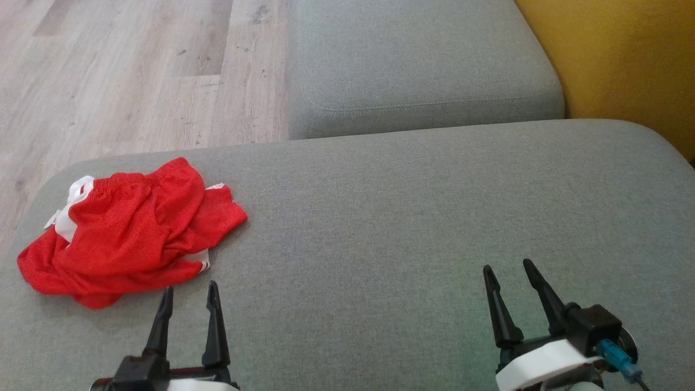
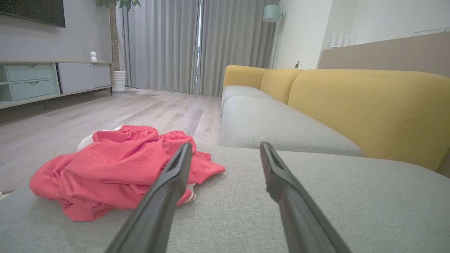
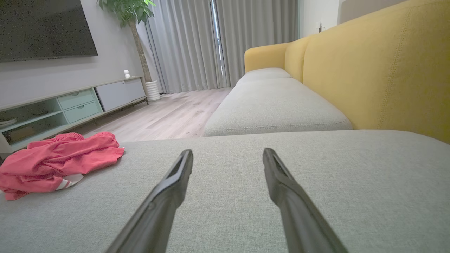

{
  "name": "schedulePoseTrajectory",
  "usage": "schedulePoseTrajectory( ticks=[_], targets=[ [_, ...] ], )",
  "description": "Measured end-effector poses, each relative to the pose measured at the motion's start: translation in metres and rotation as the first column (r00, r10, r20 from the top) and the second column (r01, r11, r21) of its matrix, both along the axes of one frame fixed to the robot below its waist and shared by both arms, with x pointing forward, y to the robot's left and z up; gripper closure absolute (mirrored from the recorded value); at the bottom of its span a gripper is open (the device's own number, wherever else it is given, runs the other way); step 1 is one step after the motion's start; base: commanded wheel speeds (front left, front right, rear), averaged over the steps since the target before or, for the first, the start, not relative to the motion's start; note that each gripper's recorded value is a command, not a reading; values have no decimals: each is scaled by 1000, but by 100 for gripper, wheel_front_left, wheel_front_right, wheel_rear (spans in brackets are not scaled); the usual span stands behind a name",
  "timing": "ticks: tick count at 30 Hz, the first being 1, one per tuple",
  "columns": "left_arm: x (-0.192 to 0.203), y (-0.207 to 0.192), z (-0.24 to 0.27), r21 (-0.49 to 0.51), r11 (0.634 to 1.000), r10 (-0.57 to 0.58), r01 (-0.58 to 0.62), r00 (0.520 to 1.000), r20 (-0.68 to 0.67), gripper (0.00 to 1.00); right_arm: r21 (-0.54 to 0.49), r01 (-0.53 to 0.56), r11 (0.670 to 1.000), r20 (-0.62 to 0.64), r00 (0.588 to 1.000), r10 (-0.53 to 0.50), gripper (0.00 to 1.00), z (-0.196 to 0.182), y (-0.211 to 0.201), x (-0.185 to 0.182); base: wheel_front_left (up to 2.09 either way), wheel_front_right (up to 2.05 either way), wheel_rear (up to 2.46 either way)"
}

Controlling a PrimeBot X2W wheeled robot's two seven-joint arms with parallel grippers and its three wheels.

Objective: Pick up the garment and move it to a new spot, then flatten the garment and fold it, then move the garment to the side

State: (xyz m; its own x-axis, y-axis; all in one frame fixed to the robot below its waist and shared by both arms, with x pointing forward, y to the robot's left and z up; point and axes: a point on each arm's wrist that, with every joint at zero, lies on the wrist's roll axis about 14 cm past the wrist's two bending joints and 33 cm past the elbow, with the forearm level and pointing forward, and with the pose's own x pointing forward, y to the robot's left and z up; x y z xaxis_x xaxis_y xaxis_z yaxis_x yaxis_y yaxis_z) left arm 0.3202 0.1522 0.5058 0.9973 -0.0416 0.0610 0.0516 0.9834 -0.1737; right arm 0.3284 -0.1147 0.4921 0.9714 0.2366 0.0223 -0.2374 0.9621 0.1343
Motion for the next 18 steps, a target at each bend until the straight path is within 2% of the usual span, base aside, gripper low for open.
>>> schedulePoseTrajectory(
  ticks=[11,18],
  targets=[
    [-7,-3,4,148,989,-18,11,999,44,0,-114,-26,993,34,999,30,0,-2,5,-3,0,0,0],
    [-9,-2,-1,159,987,-16,11,999,32,0,-125,-22,992,6,1000,23,0,-12,2,-6,0,0,0]
  ],
)
